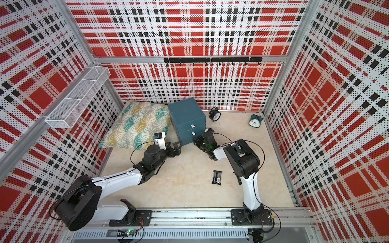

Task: Place the cookies into the drawer by color
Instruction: Open the drawer in the storage box.

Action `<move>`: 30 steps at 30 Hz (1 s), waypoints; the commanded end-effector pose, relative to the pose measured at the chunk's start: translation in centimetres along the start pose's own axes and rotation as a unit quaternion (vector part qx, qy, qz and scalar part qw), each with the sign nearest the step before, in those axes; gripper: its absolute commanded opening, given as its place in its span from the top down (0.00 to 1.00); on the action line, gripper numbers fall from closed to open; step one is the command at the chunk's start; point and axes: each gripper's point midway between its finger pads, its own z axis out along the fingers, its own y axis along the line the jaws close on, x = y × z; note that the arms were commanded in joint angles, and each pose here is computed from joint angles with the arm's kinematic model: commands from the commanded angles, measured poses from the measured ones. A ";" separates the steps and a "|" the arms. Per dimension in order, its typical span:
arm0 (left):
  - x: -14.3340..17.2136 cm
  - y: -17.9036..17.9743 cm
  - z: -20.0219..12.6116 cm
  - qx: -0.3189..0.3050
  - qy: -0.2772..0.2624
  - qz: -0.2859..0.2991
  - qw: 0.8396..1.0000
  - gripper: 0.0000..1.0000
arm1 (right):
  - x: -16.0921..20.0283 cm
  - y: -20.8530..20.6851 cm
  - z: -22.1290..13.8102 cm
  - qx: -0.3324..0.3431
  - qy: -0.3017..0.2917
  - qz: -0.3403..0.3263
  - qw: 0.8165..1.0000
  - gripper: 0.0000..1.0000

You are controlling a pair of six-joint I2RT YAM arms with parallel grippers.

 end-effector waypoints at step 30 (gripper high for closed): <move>-0.3 -2.9 -0.8 0.042 -0.011 0.004 0.999 0.00 | 4.9 -5.3 -12.1 0.125 0.011 -0.070 0.990 0.67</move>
